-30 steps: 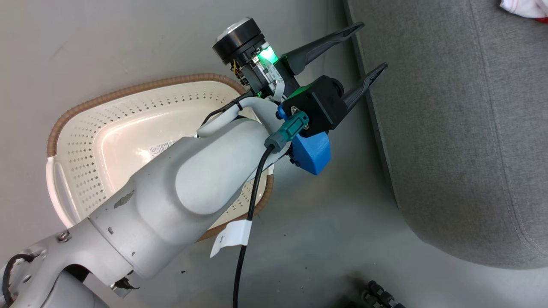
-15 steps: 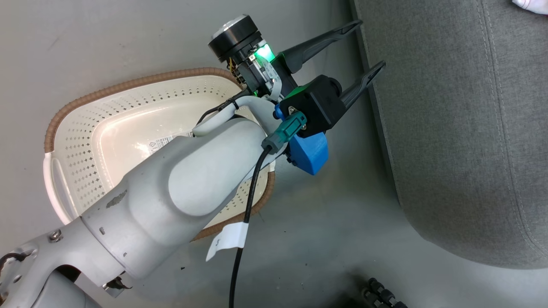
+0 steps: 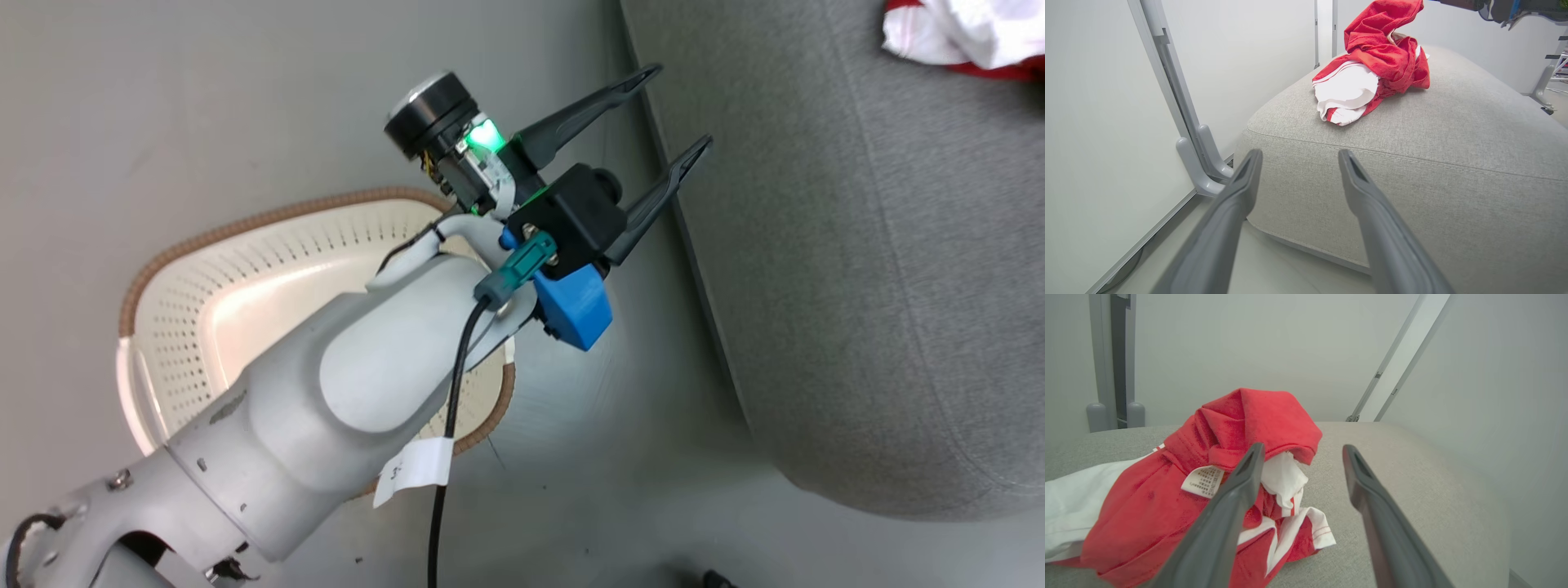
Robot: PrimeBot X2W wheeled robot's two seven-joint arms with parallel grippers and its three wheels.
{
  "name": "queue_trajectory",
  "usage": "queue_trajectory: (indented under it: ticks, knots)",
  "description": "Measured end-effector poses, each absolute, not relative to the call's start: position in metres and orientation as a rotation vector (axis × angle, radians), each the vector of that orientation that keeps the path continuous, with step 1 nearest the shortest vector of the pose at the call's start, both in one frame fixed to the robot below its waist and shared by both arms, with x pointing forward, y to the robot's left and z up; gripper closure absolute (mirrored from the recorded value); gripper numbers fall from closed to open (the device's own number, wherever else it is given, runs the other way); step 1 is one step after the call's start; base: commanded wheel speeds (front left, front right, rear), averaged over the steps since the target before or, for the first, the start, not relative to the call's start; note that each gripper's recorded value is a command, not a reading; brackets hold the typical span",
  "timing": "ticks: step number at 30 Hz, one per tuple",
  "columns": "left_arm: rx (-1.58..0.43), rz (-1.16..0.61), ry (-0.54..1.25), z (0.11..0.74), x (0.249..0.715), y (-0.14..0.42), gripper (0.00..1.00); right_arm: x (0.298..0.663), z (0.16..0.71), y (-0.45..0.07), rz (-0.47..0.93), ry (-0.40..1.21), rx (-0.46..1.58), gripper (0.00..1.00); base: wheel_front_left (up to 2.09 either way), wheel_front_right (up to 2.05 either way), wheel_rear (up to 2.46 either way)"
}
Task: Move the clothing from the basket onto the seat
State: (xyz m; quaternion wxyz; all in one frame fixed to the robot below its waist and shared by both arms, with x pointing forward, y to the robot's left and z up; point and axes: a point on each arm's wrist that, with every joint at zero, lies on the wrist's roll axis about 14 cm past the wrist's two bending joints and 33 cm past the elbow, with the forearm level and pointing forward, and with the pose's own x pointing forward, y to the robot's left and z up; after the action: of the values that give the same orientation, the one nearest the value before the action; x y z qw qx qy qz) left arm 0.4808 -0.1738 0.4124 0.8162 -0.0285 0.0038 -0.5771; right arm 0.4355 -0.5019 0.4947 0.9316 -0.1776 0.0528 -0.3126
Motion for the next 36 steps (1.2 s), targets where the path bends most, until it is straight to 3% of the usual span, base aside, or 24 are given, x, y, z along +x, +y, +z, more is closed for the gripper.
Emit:
queue_trajectory:
  ticks: [6, 15, 27, 36]
  knots:
    - [-0.080, -1.122, -0.024, 0.450, 0.483, -0.158, 0.00, 0.421, 0.548, -0.481, -0.601, -0.033, -0.407, 0.00, 0.00, 0.00, 0.00]
    - [-0.112, -0.812, -0.113, 0.515, 0.501, -0.084, 0.00, 0.445, 0.581, -0.394, -0.358, -0.179, -0.341, 0.00, 0.00, 0.00, 0.00]
    - [-0.050, -0.339, -0.140, 0.535, 0.488, 0.075, 0.00, 0.474, 0.582, -0.254, -0.004, -0.257, -0.197, 0.00, 0.00, 0.00, 0.00]
    - [-0.059, -0.172, -0.111, 0.527, 0.444, 0.139, 0.00, 0.455, 0.564, -0.199, 0.103, -0.227, -0.086, 0.00, 0.00, 0.00, 0.00]
